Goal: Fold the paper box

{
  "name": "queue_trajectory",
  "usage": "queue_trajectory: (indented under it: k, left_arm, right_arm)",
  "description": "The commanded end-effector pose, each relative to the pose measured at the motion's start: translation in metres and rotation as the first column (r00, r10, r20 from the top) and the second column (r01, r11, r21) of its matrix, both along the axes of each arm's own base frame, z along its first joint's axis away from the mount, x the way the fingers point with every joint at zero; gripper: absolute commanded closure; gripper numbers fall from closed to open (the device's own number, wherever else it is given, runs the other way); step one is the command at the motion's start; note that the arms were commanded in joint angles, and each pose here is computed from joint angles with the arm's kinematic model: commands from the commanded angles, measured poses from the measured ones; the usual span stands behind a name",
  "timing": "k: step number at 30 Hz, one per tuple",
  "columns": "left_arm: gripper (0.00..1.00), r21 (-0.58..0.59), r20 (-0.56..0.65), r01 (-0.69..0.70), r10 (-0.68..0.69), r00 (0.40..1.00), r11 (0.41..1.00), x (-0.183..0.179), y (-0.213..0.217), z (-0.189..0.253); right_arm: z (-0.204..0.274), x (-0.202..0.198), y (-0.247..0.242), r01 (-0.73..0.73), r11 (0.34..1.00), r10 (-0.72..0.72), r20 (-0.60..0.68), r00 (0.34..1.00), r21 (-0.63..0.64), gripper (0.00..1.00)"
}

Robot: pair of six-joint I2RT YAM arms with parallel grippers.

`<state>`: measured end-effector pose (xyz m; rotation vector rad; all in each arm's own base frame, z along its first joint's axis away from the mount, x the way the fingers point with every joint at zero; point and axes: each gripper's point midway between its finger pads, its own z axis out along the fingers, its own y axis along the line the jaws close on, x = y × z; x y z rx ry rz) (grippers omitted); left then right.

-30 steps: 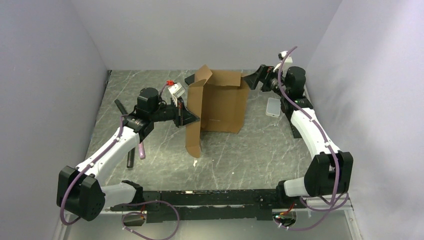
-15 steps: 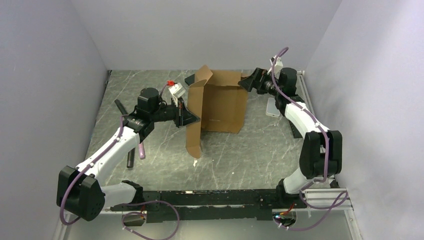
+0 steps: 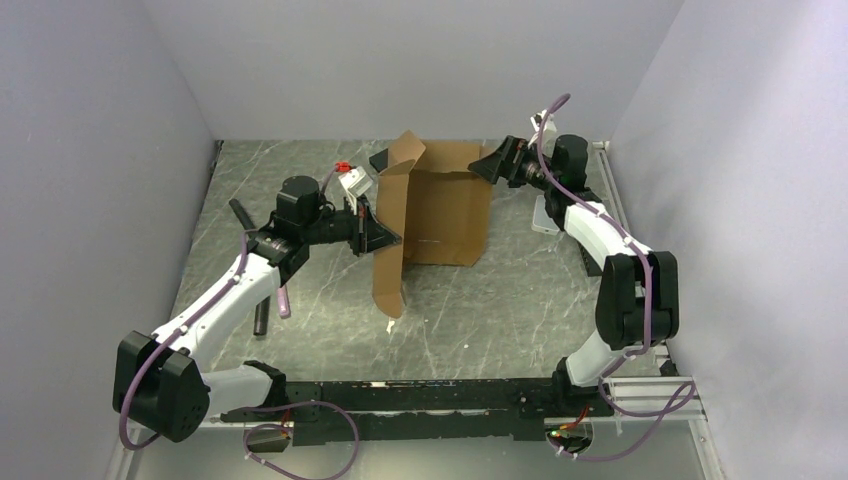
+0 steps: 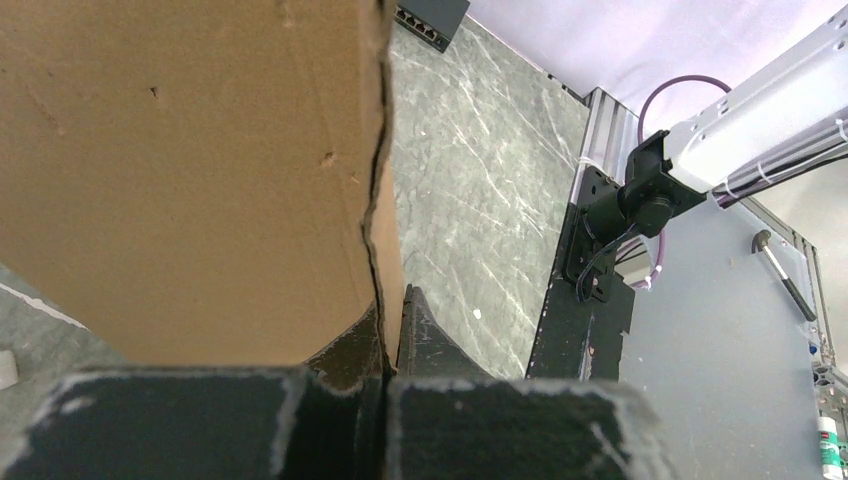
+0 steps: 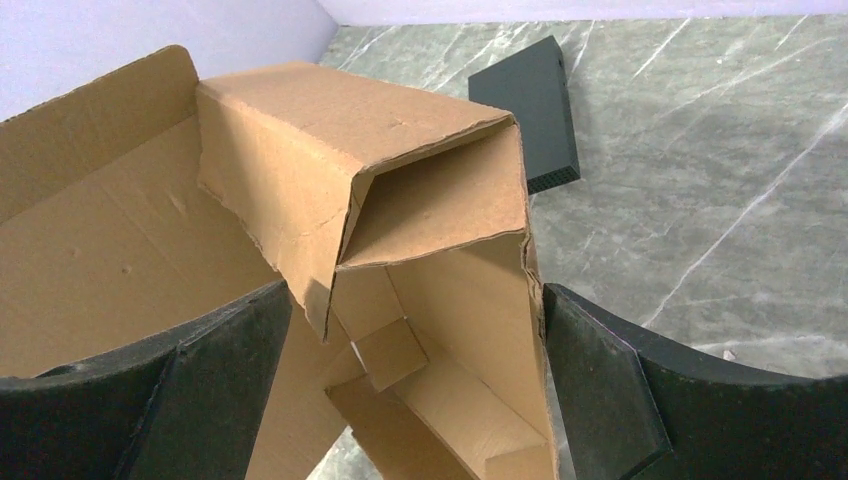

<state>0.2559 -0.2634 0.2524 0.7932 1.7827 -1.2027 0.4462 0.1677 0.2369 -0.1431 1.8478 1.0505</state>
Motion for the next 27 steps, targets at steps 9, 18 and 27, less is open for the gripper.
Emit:
queue_trajectory:
  k: [9, 18, 27]
  left_arm:
    - [1.00, -0.042, 0.072, 0.037, -0.034, 0.997, 0.998, 0.003, -0.012, 0.022]
    - [1.00, -0.030, 0.064, 0.046, -0.044, 0.997, 0.999, 0.004, -0.016, 0.016]
    - [1.00, -0.018, 0.072, 0.037, -0.036, 0.997, 0.999, 0.003, -0.013, 0.014]
  right_arm:
    - [0.028, 0.009, 0.020, 0.095, 0.991, -0.088, 0.068, 0.994, -0.097, 0.04]
    - [0.021, 0.021, 0.028, 0.137, 0.977, -0.125, 0.079, 0.989, -0.161, 0.30]
    - [0.022, 0.011, 0.042, 0.041, 0.984, -0.022, 0.108, 0.994, -0.174, 0.16]
